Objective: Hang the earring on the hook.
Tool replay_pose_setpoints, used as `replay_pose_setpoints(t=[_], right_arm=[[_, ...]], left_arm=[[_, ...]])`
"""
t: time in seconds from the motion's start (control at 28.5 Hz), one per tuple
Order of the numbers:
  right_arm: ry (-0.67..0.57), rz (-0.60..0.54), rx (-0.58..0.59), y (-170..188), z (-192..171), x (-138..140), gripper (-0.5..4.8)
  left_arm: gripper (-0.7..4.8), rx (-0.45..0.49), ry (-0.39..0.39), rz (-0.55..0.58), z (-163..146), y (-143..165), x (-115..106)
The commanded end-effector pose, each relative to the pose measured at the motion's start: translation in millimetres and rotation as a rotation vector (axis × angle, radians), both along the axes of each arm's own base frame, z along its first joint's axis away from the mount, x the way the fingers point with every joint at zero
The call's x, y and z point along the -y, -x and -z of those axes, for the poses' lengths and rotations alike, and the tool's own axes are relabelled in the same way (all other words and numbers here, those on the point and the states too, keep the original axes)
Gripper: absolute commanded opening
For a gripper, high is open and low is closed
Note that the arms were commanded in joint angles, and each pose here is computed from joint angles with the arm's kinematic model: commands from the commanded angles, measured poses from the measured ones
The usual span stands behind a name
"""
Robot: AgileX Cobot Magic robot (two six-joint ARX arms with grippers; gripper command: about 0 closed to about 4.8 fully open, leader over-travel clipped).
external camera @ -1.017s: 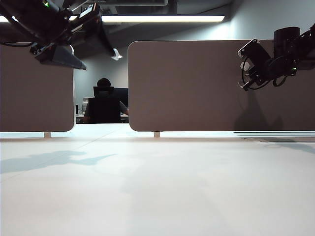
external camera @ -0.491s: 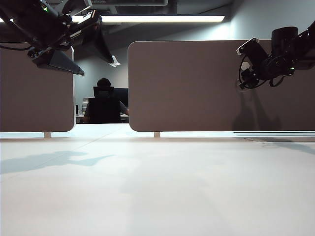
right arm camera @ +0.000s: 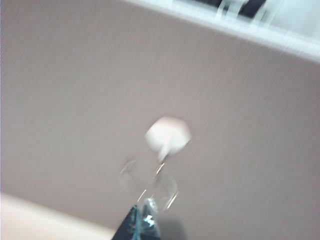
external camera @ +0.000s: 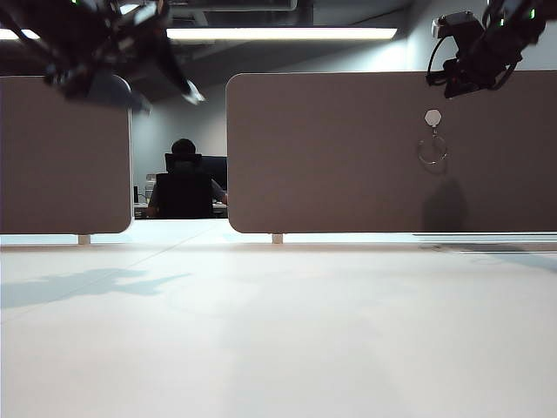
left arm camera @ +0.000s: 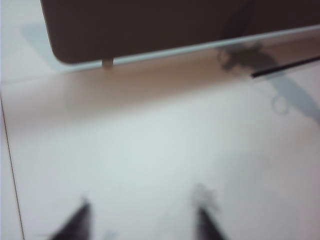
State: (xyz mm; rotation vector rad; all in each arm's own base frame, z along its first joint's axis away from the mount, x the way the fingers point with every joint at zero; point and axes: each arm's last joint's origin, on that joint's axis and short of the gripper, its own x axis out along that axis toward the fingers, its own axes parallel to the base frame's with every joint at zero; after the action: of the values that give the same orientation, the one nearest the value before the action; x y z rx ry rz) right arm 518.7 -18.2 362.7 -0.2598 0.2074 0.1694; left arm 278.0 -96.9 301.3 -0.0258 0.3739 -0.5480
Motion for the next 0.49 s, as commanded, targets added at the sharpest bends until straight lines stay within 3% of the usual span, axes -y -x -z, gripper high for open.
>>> replay_pose_setpoints(t=[0.04,0.25,0.39,0.49], right_arm=[[-0.035,0.0,-0.119,15,-7,-6,-0.03],[-0.07,-0.009,-0.179,43,-22,-18,-0.03],[-0.095,-0.014,-0.207,81,-33,-28,-0.03],[-0.08,-0.016,-0.191,122,-42,-41,-0.04]], left_arm=[[-0.06,0.058,0.019,0.002,-16,11,-3],[-0.06,0.073,0.066,0.035,-38,39,-11],[-0.06,0.027,0.123,0.013,-56,77,-23],[-0.06,0.074,0.149,-0.012,-73,114,-36]])
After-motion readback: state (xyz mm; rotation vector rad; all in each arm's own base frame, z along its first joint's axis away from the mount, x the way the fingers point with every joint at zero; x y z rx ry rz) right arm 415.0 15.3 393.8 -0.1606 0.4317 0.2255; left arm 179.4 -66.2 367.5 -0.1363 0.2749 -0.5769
